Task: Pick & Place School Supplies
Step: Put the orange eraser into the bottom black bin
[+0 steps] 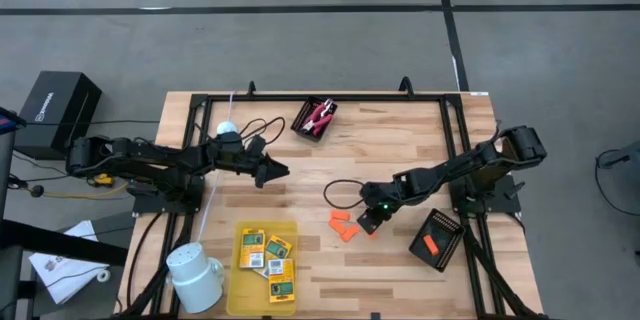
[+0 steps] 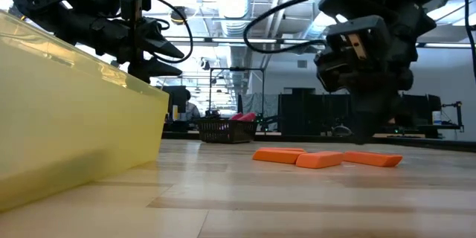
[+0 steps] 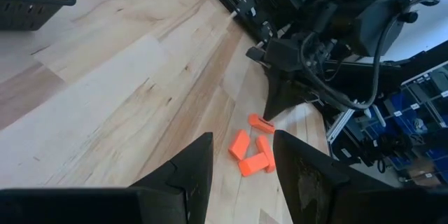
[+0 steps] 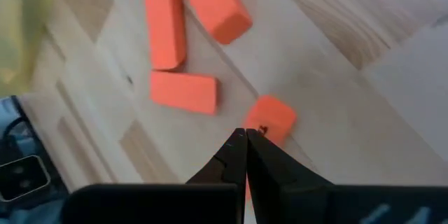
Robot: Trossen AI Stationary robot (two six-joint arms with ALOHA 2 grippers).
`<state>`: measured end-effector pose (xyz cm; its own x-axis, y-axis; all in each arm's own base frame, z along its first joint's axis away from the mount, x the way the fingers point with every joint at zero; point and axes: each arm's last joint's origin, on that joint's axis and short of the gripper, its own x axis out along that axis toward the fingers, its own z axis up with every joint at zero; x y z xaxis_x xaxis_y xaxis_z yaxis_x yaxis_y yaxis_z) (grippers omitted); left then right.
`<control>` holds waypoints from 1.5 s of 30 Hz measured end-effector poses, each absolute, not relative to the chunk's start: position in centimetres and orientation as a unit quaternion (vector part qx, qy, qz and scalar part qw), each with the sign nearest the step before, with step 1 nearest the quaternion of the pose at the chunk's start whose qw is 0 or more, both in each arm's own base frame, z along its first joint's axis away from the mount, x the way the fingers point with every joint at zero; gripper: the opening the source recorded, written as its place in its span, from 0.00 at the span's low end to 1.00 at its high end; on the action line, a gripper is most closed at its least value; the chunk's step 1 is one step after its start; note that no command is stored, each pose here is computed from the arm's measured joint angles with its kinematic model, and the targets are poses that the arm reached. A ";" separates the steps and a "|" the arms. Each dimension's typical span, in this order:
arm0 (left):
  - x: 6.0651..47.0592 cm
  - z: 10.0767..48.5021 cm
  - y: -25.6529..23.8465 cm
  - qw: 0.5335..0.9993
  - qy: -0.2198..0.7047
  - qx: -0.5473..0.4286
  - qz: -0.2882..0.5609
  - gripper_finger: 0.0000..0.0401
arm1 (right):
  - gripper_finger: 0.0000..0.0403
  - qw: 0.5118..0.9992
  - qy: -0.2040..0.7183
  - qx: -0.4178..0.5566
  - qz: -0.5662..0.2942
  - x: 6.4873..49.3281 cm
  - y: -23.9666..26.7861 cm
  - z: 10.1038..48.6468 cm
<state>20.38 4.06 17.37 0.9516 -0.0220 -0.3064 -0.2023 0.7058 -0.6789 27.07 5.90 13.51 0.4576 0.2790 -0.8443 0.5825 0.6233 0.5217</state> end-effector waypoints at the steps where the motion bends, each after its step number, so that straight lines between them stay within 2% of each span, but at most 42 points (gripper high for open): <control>1: 20.4 17.4 4.1 0.912 0.147 -0.380 0.049 0.36 | 0.00 0.739 0.516 0.420 -0.105 26.9 5.9 13.4; 32: 20.4 17.4 4.1 0.912 0.148 -0.379 0.049 0.36 | 0.00 0.711 0.558 0.419 -0.091 25.7 5.9 12.4; 41: 20.4 17.4 4.1 0.912 0.148 -0.380 0.049 0.36 | 0.00 0.757 0.475 0.443 -0.067 26.5 4.8 15.2; 45: 20.4 17.4 4.1 0.912 0.148 -0.379 0.049 0.36 | 0.00 0.754 0.484 0.440 -0.064 26.6 5.2 14.7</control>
<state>20.37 4.06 17.36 0.9513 -0.0221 -0.3075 -0.2025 0.7074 -0.6771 26.58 5.16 14.71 0.5240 0.3292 -0.7855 0.5226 0.6040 0.6017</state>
